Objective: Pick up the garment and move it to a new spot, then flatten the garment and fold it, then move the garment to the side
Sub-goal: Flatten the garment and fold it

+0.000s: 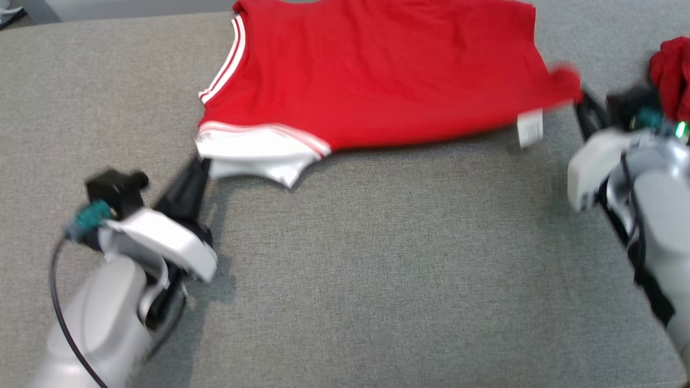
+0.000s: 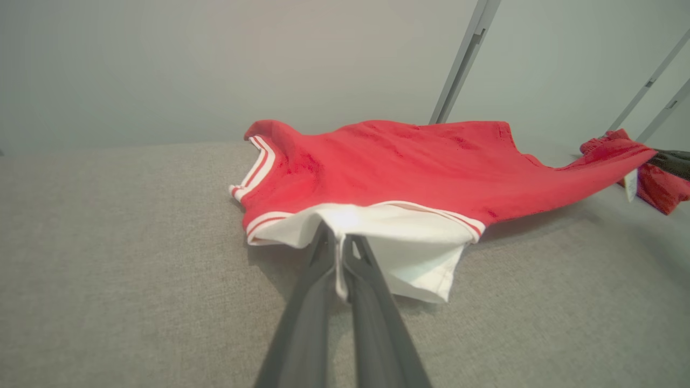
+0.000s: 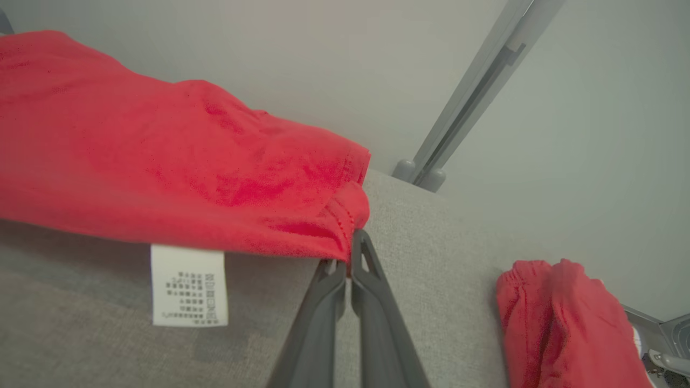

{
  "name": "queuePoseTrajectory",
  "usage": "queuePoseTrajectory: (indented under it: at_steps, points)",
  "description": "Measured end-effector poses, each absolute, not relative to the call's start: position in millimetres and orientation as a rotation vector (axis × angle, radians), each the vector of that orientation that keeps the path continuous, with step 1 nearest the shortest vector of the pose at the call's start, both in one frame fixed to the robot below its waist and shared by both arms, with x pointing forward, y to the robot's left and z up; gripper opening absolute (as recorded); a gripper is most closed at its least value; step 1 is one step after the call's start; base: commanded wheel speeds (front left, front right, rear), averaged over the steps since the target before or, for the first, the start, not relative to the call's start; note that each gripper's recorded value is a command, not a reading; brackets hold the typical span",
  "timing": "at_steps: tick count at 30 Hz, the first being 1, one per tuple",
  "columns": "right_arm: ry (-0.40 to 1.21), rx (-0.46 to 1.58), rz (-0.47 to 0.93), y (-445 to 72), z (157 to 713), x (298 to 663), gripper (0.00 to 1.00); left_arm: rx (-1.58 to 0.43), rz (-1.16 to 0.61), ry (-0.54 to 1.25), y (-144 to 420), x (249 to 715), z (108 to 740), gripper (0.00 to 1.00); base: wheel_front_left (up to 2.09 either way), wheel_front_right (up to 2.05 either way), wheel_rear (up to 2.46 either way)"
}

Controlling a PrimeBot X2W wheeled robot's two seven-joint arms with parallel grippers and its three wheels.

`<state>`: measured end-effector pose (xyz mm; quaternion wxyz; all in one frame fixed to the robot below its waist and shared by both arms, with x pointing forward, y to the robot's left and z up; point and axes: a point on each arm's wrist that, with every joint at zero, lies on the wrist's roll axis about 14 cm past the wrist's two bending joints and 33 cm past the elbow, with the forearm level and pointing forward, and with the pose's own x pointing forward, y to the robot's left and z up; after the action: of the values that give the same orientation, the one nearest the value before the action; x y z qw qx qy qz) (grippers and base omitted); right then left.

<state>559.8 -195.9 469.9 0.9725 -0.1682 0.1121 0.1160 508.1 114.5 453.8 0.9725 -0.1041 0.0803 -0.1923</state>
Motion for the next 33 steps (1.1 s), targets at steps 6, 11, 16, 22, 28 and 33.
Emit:
queuePoseTrajectory:
  at_steps: [6, 11, 16, 22, 28, 33]
  points:
    - [0.348, -0.224, 0.208, -201.6, 411.2, 505.1, 0.0, -0.242, -0.414, 0.254, 107.1, 458.9, 421.6, 0.0, 0.0, 0.0, 0.0]
    - [0.383, -0.168, 0.196, -203.9, 392.4, 468.1, 0.0, -0.259, -0.415, 0.241, 112.9, 423.7, 426.7, 0.0, 0.0, 0.0, 0.0]
    - [0.387, -0.153, 0.182, -212.5, 386.6, 440.3, 0.0, -0.247, -0.394, 0.231, 130.9, 387.0, 436.3, 0.0, 0.0, 0.0, 0.0]
    - [0.422, -0.148, 0.203, -208.1, 372.4, 419.4, 0.0, -0.23, -0.394, 0.274, 131.2, 357.8, 444.4, 0.0, 0.0, 0.0, 0.0]
    - [0.44, -0.138, 0.223, -202.7, 365.0, 409.5, 0.0, -0.251, -0.403, 0.363, 123.4, 335.2, 434.6, 0.0, 0.0, 0.0, 0.0]
    - [0.445, -0.128, 0.224, -203.7, 362.1, 396.1, 0.0, -0.223, -0.428, 0.419, 123.8, 323.9, 432.1, 0.0, 0.0, 0.0, 0.0]
